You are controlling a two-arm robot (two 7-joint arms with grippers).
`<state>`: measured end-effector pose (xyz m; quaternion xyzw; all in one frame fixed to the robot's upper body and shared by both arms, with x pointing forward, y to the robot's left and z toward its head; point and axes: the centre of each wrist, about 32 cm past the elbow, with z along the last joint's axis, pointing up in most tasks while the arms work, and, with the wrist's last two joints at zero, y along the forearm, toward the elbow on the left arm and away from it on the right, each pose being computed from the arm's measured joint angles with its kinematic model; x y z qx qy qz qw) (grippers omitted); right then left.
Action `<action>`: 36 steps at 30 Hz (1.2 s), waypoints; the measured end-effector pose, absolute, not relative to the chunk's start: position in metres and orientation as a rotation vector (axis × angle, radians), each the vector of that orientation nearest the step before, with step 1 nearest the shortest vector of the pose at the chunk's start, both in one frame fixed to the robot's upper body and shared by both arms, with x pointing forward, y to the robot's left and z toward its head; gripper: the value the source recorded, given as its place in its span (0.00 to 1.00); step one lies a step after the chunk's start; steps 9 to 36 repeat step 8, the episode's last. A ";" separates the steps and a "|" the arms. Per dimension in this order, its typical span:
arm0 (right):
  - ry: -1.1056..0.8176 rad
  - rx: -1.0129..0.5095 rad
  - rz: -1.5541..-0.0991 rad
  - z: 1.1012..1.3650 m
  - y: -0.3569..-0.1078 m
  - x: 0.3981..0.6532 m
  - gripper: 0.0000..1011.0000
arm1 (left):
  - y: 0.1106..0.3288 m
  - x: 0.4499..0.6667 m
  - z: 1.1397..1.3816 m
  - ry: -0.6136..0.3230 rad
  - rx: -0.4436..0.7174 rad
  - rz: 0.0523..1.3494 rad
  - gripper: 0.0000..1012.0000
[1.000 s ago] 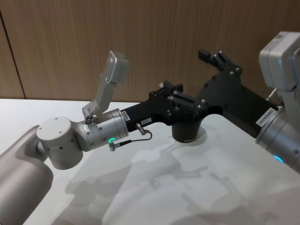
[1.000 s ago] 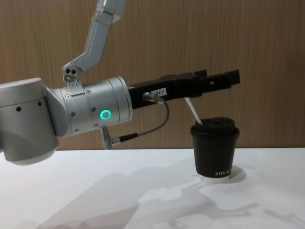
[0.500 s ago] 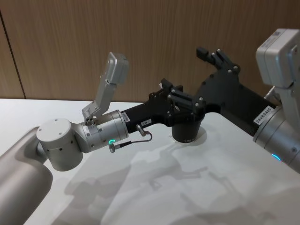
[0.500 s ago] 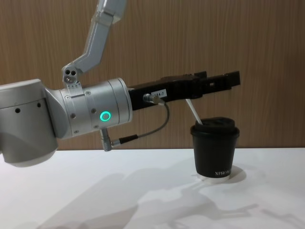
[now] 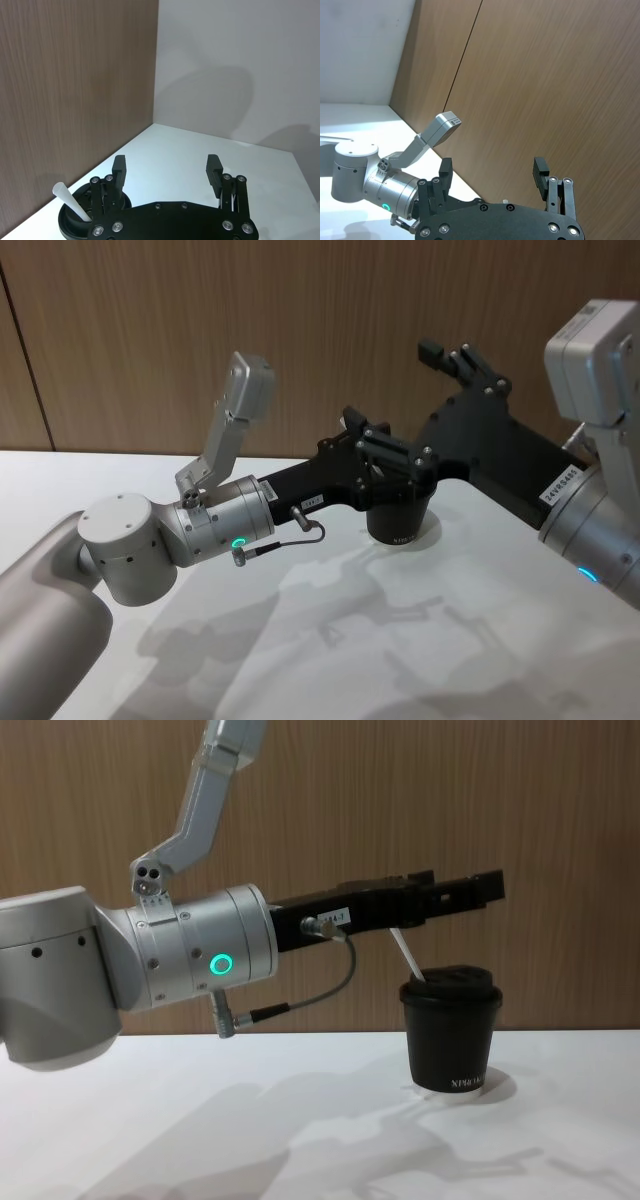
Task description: Pick up the straw with one hand, pass it to the other hand, and insert it into the cup.
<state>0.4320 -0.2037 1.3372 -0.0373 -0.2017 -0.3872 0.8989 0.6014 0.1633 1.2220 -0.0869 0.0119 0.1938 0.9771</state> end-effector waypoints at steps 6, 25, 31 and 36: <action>-0.417 -0.077 -0.801 1.337 -0.203 0.432 0.99 | 0.163 0.601 1.222 0.024 -0.175 0.391 0.99; -0.417 -0.077 -0.801 1.337 -0.203 0.432 0.99 | 0.163 0.601 1.222 0.024 -0.175 0.391 0.99; -0.417 -0.077 -0.801 1.337 -0.203 0.432 0.99 | 0.163 0.601 1.222 0.024 -0.175 0.391 0.99; -0.417 -0.077 -0.801 1.337 -0.203 0.432 0.99 | 0.163 0.601 1.222 0.024 -0.175 0.391 0.99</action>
